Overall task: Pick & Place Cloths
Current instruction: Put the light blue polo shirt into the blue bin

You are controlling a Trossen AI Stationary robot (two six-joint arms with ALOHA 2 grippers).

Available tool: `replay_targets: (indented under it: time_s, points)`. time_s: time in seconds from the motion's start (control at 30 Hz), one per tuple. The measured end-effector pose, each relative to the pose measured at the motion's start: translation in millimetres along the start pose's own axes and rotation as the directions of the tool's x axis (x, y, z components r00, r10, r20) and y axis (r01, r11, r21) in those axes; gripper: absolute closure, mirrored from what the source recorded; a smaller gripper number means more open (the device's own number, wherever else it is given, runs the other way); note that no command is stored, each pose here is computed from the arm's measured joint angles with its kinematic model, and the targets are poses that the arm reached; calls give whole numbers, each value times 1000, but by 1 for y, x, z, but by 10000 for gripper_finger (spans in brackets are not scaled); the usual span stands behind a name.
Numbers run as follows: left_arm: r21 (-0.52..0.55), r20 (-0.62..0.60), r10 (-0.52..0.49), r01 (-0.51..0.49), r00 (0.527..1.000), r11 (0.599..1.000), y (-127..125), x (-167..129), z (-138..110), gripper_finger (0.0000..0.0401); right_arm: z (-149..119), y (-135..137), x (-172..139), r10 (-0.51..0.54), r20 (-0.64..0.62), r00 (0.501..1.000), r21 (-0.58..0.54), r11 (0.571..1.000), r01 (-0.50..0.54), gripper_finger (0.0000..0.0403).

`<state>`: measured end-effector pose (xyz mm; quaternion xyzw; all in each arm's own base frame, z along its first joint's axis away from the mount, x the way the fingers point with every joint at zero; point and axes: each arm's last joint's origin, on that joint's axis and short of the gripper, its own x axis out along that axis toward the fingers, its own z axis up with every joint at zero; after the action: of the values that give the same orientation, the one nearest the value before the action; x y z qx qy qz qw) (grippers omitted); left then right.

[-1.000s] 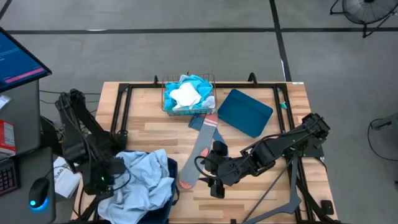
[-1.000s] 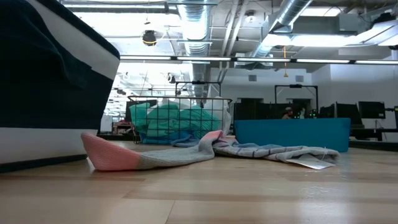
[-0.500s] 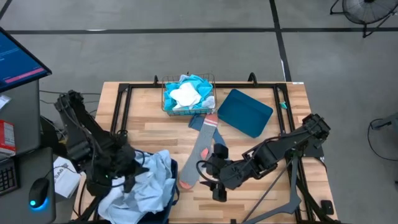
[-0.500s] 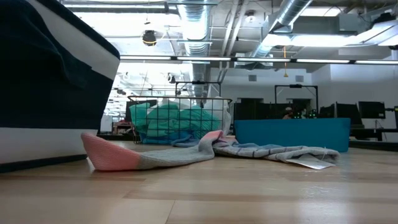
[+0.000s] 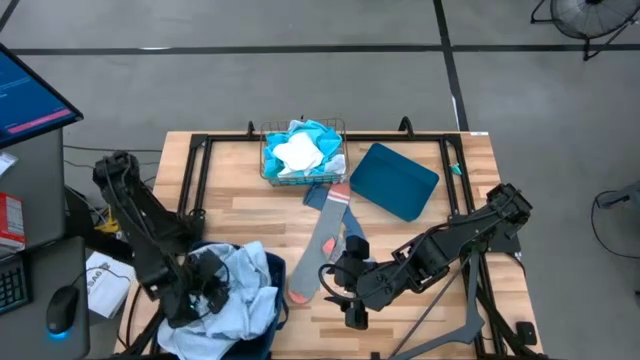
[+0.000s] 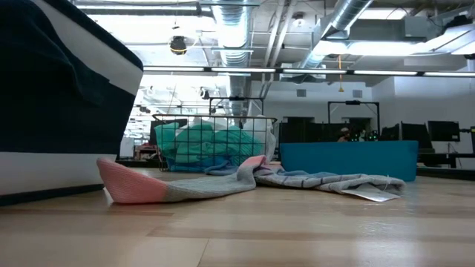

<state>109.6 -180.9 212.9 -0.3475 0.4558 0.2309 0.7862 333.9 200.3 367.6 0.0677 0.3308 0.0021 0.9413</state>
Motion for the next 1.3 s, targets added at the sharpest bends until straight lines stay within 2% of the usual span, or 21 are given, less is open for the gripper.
replay_targets:
  time_s: [0.1, 0.2, 0.27, 0.4, 0.57, 0.67, 0.73, 0.9, 0.97, 1.07, 1.13, 1.17, 1.3]
  points:
    - [-10, -93, 51, -53, 994, 999, 6, 24, -12, 401, 0, 0, 0, -2, -2, 1000, -7, 1000, 2, 131]
    - [-28, -156, 38, -43, 987, 999, 10, 44, -21, 401, 1, -2, 1, -7, -2, 1000, -5, 1000, 7, 131]
    - [-35, -171, 20, -27, 985, 999, 11, 47, -22, 401, 1, -3, 1, -9, -4, 1000, -7, 1000, 9, 131]
    - [-31, -185, -41, 36, 982, 999, 11, 35, -15, 391, 1, -3, 1, -10, -4, 1000, -23, 1000, 10, 131]
    - [-15, -222, -231, 233, 947, 972, 14, -1, 4, 350, 1, -3, 1, -8, -3, 1000, -34, 999, 8, 131]
    - [-26, -237, -382, 388, 893, 921, 16, -24, 17, 314, 1, -3, 1, -8, -1, 1000, -33, 999, 8, 131]
    - [-28, -243, -485, 494, 840, 869, 17, -38, 25, 291, 1, -3, 1, -8, -1, 1000, -32, 999, 7, 131]
    - [-81, -237, -655, 657, 717, 749, 19, -63, 38, 250, 2, -3, 1, -5, 3, 1000, -30, 1000, 6, 131]
    - [-127, -226, -720, 713, 656, 690, 16, -71, 41, 244, 2, -2, 1, -3, 8, 1000, -28, 1000, 3, 131]
    - [-193, -195, -819, 798, 539, 571, 6, -83, 44, 245, 4, -1, 1, 7, 29, 1000, -46, 999, -6, 131]
    - [-208, -176, -854, 830, 489, 518, 1, -87, 45, 254, 8, -1, 1, 19, 57, 998, -63, 998, -16, 131]
    - [-211, -181, -857, 832, 482, 513, -1, -87, 44, 260, 9, -1, 2, 24, 71, 997, -68, 997, -19, 131]
    - [-237, -312, -825, 803, 470, 547, -5, -82, 35, 292, 13, -3, 3, 27, 92, 995, -62, 998, -21, 131]
